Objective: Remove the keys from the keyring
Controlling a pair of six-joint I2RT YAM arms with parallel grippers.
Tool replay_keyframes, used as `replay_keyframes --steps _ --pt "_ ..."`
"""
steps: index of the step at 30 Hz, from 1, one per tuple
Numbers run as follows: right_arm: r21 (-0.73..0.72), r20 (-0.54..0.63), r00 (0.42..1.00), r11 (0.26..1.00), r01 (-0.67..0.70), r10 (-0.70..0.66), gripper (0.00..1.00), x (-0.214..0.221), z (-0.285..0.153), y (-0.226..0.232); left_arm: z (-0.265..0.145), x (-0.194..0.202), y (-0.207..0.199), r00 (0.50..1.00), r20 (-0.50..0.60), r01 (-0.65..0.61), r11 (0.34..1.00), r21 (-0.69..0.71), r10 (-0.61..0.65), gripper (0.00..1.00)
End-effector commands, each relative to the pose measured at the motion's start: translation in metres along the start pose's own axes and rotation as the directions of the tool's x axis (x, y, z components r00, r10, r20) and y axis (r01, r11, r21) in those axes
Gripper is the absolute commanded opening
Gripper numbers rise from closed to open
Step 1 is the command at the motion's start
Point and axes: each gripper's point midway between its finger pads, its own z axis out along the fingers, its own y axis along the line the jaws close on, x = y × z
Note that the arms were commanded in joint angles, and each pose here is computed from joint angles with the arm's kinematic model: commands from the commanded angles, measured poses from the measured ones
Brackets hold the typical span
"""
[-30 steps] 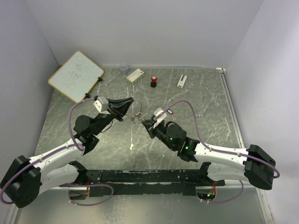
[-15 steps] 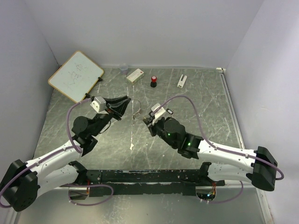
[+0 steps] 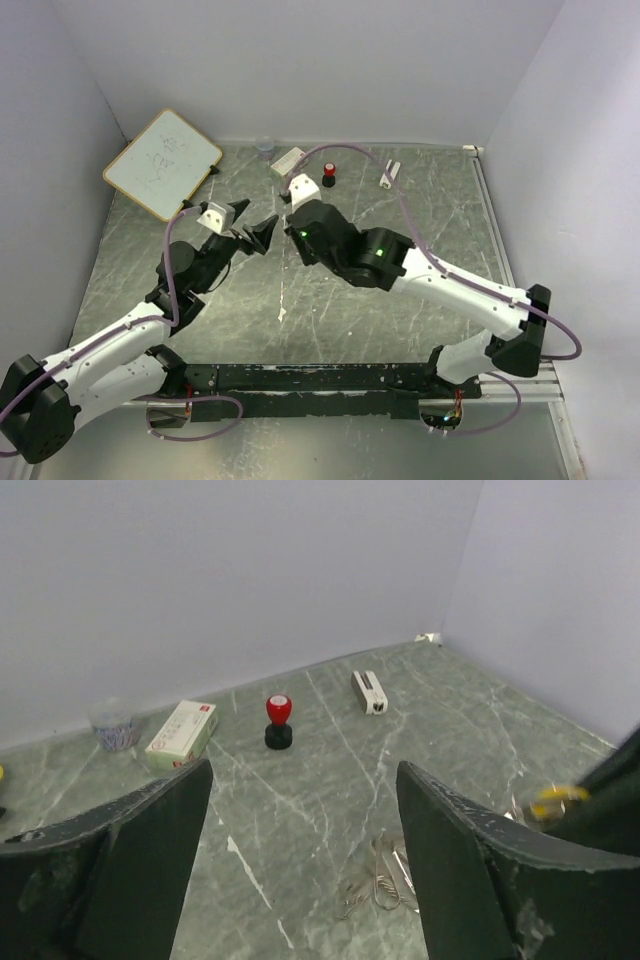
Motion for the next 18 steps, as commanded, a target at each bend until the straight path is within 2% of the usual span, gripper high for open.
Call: replay_keyframes --steps 1,4,9,12,15,18 --pt "0.064 -0.246 0.966 0.994 0.092 -0.074 0.00 0.050 -0.023 -0.006 0.004 0.001 0.002 0.999 -0.034 -0.009 1.000 -0.017 0.009 0.88" --pt "0.080 -0.212 0.975 0.993 0.088 -0.069 0.00 0.041 -0.027 -0.006 0.002 -0.002 -0.003 1.000 -0.005 -0.004 1.000 0.013 0.005 0.98" --pt "0.106 -0.151 0.987 0.992 0.072 -0.056 0.00 0.028 -0.035 -0.011 -0.004 -0.008 -0.019 0.998 0.007 -0.068 0.991 0.119 0.068 0.99" --pt "0.095 -0.119 0.992 0.994 0.061 -0.049 0.00 0.020 -0.040 -0.011 -0.010 -0.007 -0.035 0.993 0.029 -0.116 0.969 0.219 0.112 0.95" --pt "0.080 -0.110 0.993 0.995 0.058 -0.049 0.00 0.017 -0.044 -0.009 -0.019 -0.006 -0.055 0.989 0.070 -0.144 0.931 0.336 0.128 0.79" --pt "0.073 -0.109 0.993 0.995 0.061 -0.053 0.00 0.015 -0.047 -0.009 -0.030 -0.008 -0.075 0.985 0.121 -0.162 0.879 0.449 0.120 0.80"
